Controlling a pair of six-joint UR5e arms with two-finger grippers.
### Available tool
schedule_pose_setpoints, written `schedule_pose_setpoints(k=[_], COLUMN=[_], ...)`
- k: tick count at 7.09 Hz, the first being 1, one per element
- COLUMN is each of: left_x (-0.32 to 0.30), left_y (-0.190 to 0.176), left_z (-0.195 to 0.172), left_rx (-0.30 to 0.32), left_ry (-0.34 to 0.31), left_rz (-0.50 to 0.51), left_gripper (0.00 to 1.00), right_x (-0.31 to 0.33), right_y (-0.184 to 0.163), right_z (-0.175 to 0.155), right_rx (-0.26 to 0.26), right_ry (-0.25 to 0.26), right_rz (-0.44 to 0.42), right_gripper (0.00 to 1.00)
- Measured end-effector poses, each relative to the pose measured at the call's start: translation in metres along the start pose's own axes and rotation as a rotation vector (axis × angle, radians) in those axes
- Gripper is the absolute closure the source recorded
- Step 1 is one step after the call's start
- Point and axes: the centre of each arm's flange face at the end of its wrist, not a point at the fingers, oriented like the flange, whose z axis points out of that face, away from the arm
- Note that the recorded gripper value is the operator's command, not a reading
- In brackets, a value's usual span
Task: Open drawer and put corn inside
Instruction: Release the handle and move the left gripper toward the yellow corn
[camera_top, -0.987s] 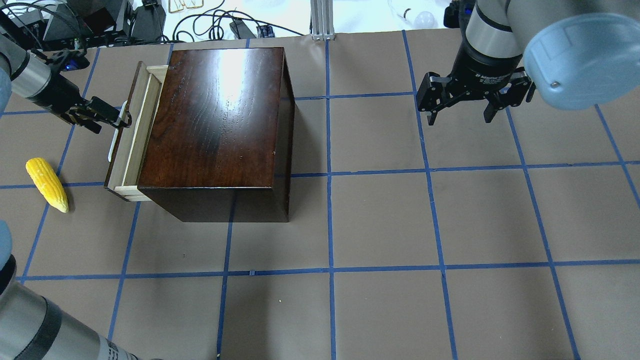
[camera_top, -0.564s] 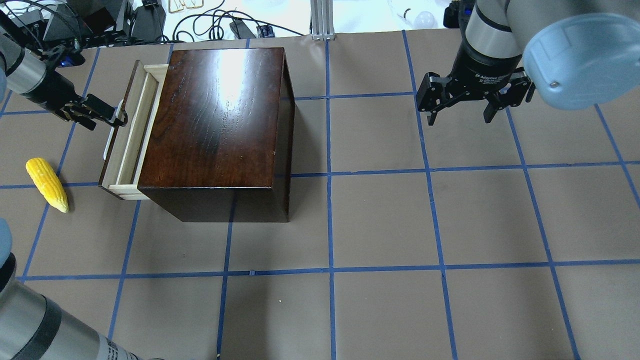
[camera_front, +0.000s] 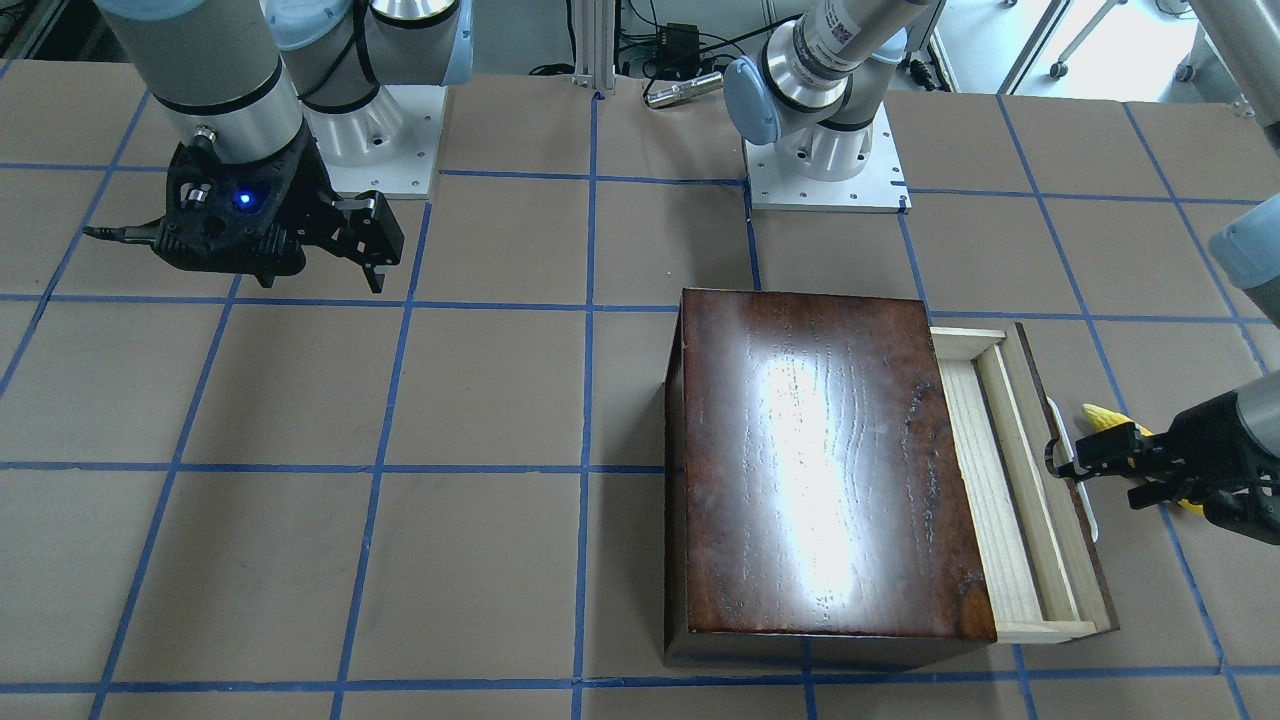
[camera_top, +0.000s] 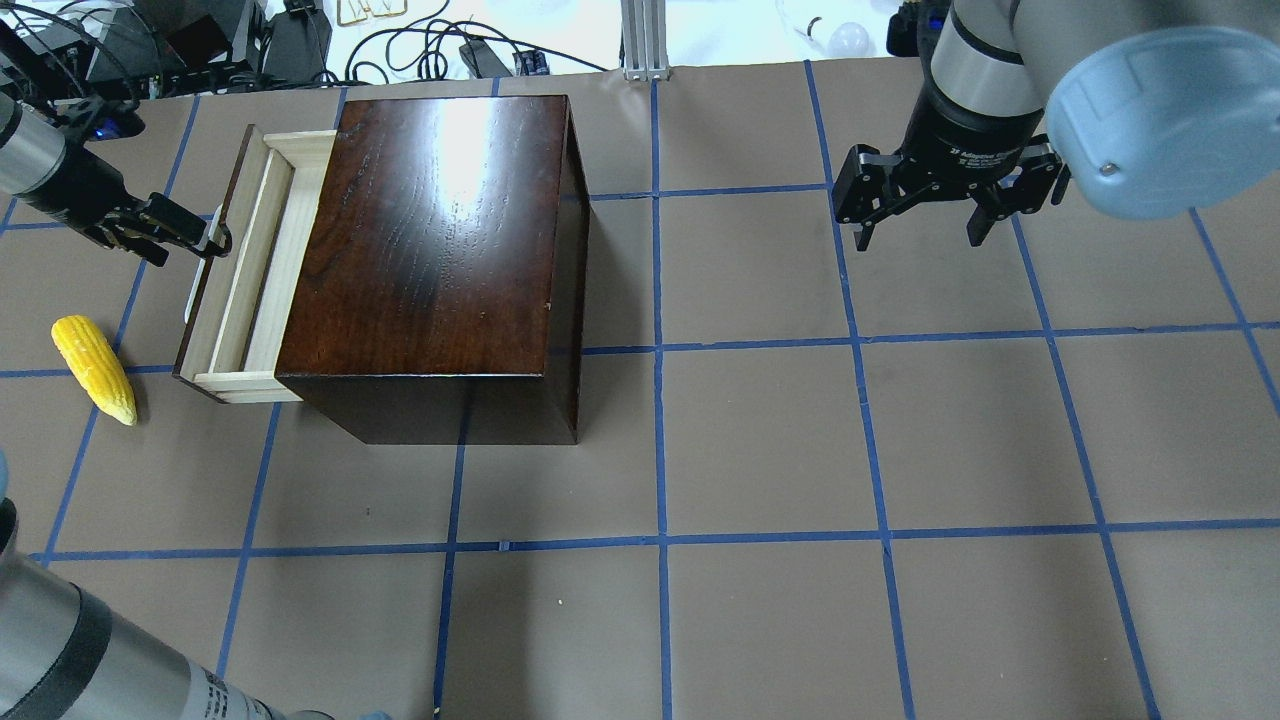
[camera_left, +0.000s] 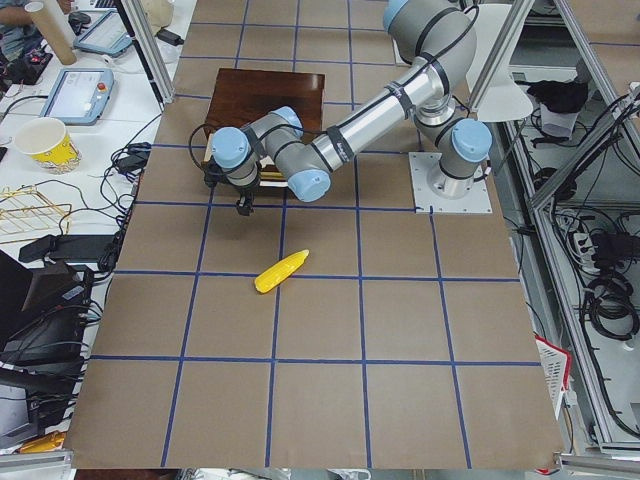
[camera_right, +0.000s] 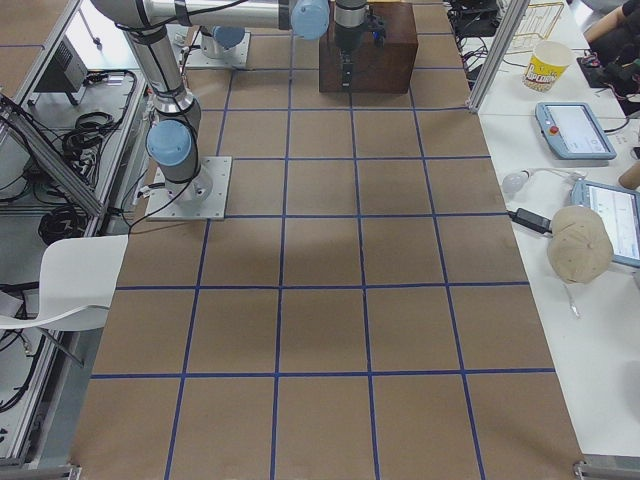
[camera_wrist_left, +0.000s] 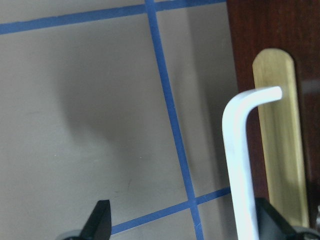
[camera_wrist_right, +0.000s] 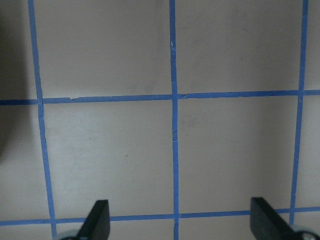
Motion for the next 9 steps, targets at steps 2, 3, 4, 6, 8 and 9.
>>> schedule_pose_setpoints(k=[2, 3, 4, 6, 8, 9], left_x=[-0.006, -0.005, -0.001, -0.004, -0.039, -0.051], left_y=[0.004, 0.005, 0.007, 0.016, 0.041, 0.048], left_z=[-0.003, -0.008, -0.016, -0.04, -0.058, -0.058], left_rx=[0.003, 0.005, 0.008, 0.007, 0.02, 0.02], left_ry=[-0.005, -0.011, -0.024, -0.079, -0.103, -0.103], left_rz=[-0.01, -0.014, -0.024, -0.059, -0.167, -0.253], left_gripper=[0.0, 0.0, 0.0, 0.0, 0.0, 0.0], right_x=[0.0, 0.0, 0.0, 0.0, 0.0, 0.0], right_y=[0.0, 0.0, 0.0, 0.0, 0.0, 0.0], right_z=[0.0, 0.0, 0.0, 0.0, 0.0, 0.0], right_rx=[0.0, 0.0, 0.0, 0.0, 0.001, 0.0], right_ry=[0.0, 0.0, 0.0, 0.0, 0.0, 0.0], right_rz=[0.0, 0.0, 0.0, 0.0, 0.0, 0.0], right_gripper=[0.0, 0.0, 0.0, 0.0, 0.0, 0.0])
